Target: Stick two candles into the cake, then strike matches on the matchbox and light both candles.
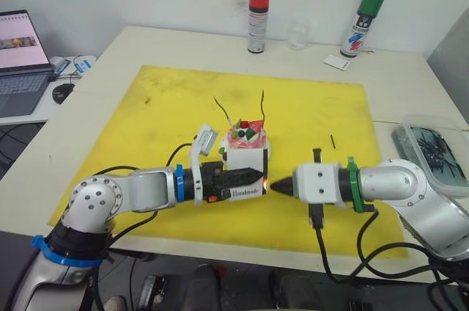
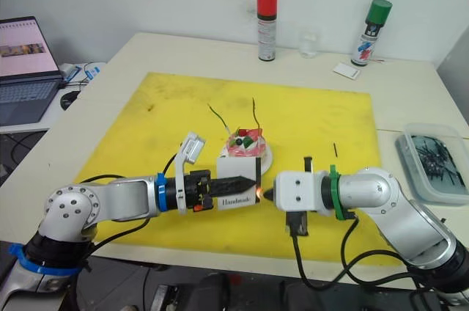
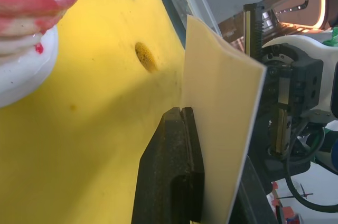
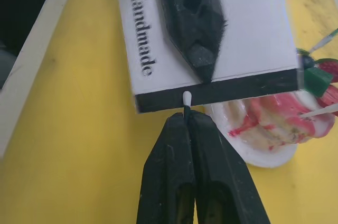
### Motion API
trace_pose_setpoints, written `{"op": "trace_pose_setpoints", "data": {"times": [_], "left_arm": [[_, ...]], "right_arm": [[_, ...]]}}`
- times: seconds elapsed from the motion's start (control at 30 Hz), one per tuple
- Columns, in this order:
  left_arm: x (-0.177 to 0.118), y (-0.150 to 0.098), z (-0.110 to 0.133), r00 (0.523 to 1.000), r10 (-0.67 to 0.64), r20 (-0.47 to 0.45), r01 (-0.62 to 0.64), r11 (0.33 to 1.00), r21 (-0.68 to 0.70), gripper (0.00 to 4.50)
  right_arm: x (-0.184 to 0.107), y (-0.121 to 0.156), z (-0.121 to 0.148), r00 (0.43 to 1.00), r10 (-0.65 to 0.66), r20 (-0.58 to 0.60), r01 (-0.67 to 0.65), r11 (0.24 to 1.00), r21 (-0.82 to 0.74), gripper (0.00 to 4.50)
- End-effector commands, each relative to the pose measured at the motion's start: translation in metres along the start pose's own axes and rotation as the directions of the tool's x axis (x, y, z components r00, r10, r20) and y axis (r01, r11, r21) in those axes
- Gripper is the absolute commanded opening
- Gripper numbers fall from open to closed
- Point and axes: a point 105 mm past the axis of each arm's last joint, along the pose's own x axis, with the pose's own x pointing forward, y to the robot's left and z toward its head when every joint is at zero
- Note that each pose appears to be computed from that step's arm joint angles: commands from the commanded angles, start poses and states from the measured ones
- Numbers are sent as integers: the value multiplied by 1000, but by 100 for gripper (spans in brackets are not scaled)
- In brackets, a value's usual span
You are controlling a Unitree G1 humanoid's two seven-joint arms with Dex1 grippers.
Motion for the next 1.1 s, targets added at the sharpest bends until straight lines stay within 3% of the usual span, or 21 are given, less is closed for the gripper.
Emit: {"op": "trace_pose_setpoints", "data": {"times": [0.03, 0.13, 0.27, 0.4, 0.53, 0.7, 0.77, 0.93, 1.1], "left_arm": [[-8, -16, 30, 997, -40, 70, 34, 995, 90, 0], [-18, 0, 14, 999, 39, 35, -42, 996, 77, 0], [-38, 15, -29, 990, 127, -61, -123, 990, 70, 0], [-54, 17, -53, 982, 153, -112, -147, 987, 58, 0], [-51, 22, -56, 982, 161, -102, -154, 985, 75, 0], [-39, 19, -52, 988, 141, -62, -135, 987, 92, 0], [-39, 19, -54, 988, 142, -61, -135, 986, 97, 0], [-36, 16, -59, 989, 140, -51, -135, 987, 88, 0], [-34, 16, -58, 990, 138, -39, -134, 987, 87, 0]], "right_arm": [[-17, 31, -5, 982, 186, -32, -185, 982, 35, 2], [-28, 20, -7, 994, 100, -37, -97, 992, 76, 2], [-34, -15, 2, 995, -95, 26, 91, 988, 128, 2], [-30, -55, 40, 931, -283, 231, 231, 946, 227, 2], [-6, -79, 83, 860, -338, 381, 249, 931, 265, 2], [18, -141, 98, 755, -573, 320, 546, 819, 179, 2], [23, -154, 98, 728, -616, 300, 601, 785, 152, 2], [32, -165, 87, 711, -658, 250, 653, 749, 114, 2], [40, -159, 81, 746, -626, 226, 625, 776, 85, 2]]}}
